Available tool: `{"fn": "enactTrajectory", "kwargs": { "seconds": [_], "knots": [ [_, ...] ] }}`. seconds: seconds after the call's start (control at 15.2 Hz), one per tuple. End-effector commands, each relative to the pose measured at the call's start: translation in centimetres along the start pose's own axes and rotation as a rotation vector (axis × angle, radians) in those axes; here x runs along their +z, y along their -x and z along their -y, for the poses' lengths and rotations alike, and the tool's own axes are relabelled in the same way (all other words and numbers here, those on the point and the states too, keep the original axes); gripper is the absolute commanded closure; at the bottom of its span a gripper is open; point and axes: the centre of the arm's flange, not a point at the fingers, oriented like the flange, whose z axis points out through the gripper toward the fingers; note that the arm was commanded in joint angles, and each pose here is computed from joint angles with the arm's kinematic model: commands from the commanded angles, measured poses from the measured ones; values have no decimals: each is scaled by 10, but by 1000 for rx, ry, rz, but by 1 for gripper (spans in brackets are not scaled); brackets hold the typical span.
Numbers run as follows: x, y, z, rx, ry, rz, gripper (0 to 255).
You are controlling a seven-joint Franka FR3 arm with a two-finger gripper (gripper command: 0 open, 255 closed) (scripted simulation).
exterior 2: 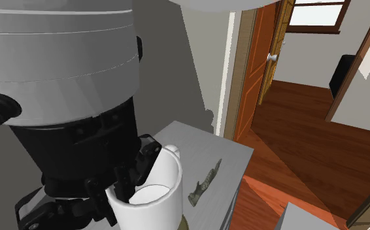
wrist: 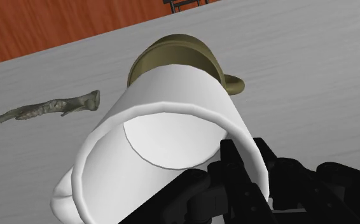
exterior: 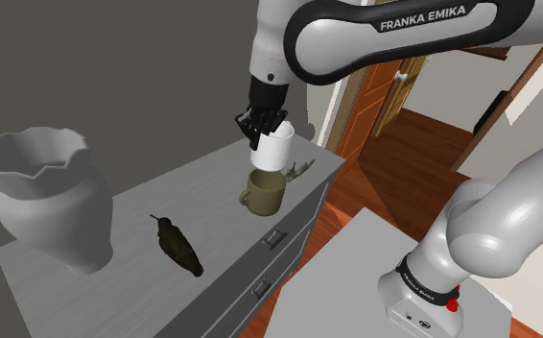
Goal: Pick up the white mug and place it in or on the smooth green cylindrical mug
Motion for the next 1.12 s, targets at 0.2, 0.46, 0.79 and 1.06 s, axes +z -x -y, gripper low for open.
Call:
{"fn": "enactTrajectory", "kwargs": {
  "seconds": [0.2, 0.46, 0.79, 1.06],
  "knots": [
    [26, 4, 0, 0, 0, -1, 255],
    [46, 6, 1, 0, 0, -1, 255],
    [54, 7, 1, 0, 0, -1, 255],
    [54, 7, 1, 0, 0, -1, 255]
  ]
}}
